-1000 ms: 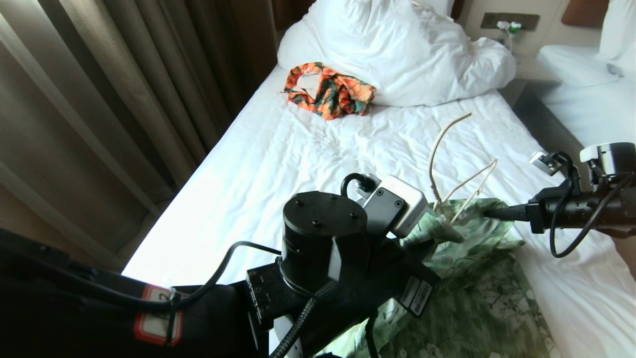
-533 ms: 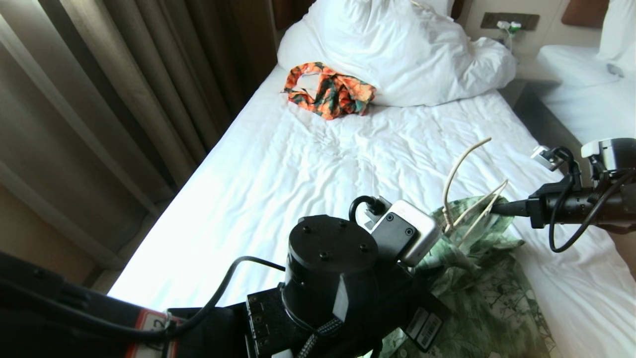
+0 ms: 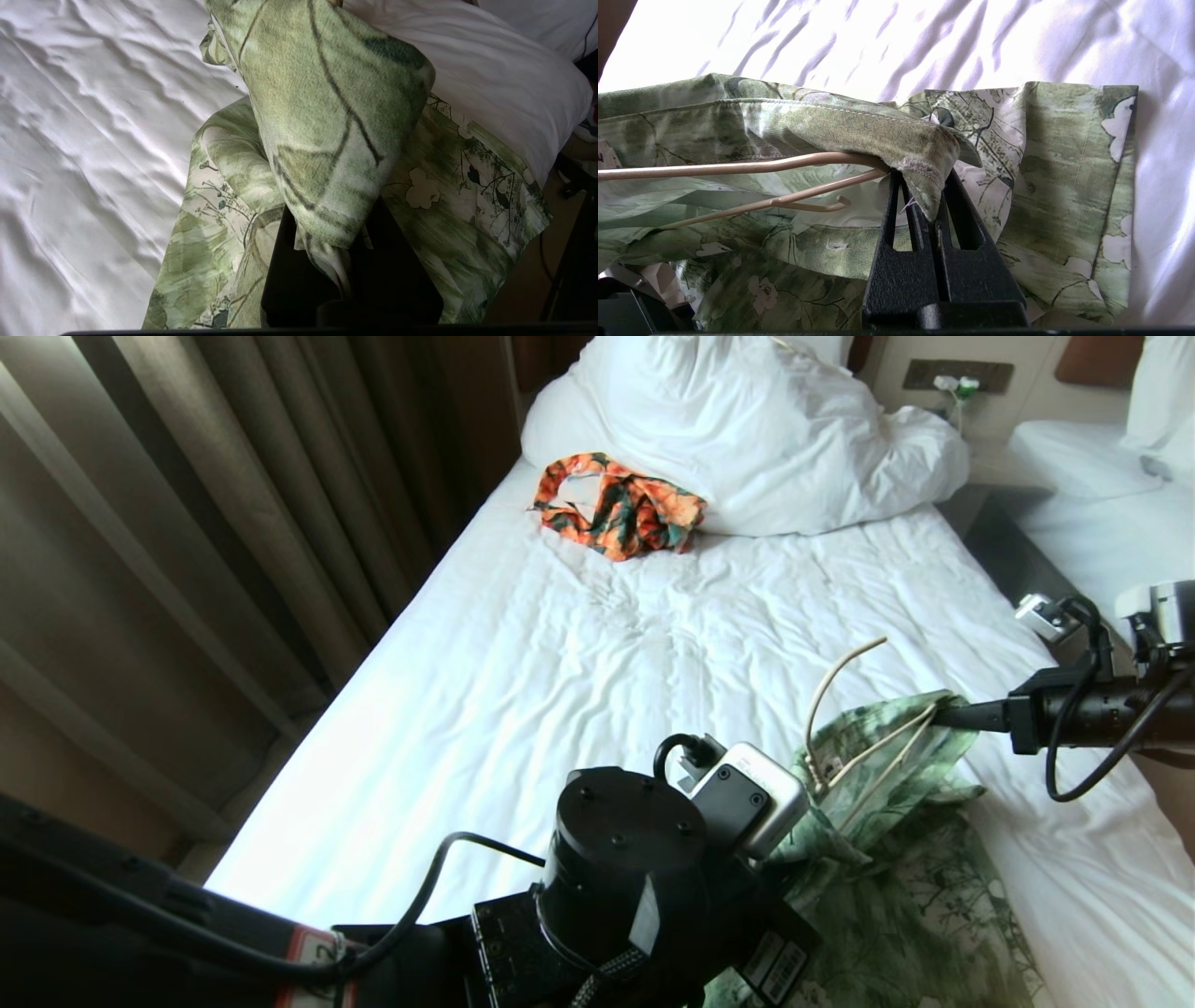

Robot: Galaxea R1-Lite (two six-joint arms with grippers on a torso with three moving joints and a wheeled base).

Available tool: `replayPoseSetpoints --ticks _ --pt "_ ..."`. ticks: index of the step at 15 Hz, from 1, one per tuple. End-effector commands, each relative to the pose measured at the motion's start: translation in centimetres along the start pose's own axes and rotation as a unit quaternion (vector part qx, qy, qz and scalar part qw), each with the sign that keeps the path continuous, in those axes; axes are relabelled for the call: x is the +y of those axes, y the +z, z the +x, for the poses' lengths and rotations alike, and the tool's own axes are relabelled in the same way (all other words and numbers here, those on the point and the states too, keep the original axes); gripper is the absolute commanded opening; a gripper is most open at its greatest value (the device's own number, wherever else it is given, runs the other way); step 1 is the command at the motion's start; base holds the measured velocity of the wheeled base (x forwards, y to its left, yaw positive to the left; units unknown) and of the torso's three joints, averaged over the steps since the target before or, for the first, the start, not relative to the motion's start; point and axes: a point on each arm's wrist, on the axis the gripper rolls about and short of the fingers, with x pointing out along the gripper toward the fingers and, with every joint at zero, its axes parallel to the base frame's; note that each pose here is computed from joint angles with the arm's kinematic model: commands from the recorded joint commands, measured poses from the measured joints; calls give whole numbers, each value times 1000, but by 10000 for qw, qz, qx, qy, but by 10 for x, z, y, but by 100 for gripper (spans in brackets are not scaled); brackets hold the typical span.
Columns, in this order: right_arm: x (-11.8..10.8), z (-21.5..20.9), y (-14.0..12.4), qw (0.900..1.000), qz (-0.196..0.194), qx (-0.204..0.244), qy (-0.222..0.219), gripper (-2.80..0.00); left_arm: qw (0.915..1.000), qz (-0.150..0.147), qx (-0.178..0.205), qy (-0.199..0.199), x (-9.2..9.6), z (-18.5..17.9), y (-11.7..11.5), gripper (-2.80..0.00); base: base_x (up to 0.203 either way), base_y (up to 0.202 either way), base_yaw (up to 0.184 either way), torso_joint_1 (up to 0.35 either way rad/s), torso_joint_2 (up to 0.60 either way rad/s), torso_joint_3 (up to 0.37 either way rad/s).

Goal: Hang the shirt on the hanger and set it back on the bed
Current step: Hook the other side of the shirt onto the hanger

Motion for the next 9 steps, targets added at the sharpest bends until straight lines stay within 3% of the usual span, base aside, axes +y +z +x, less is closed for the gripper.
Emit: replayPoseSetpoints --ticks 1,5,9 --pt "5 -5 5 9999 -75 -71 8 -280 10000 12 44 5 0 1 -3 -280 0 0 0 0 0 0" --pt "19 -16 15 9996 -200 -221 -1 -280 9999 17 80 71 0 1 -5 -280 0 0 0 0 0 0" --pt "17 -14 14 9996 -192 -188 -54 -280 10000 33 -10 34 -2 -8 0 -280 0 0 0 0 0 0"
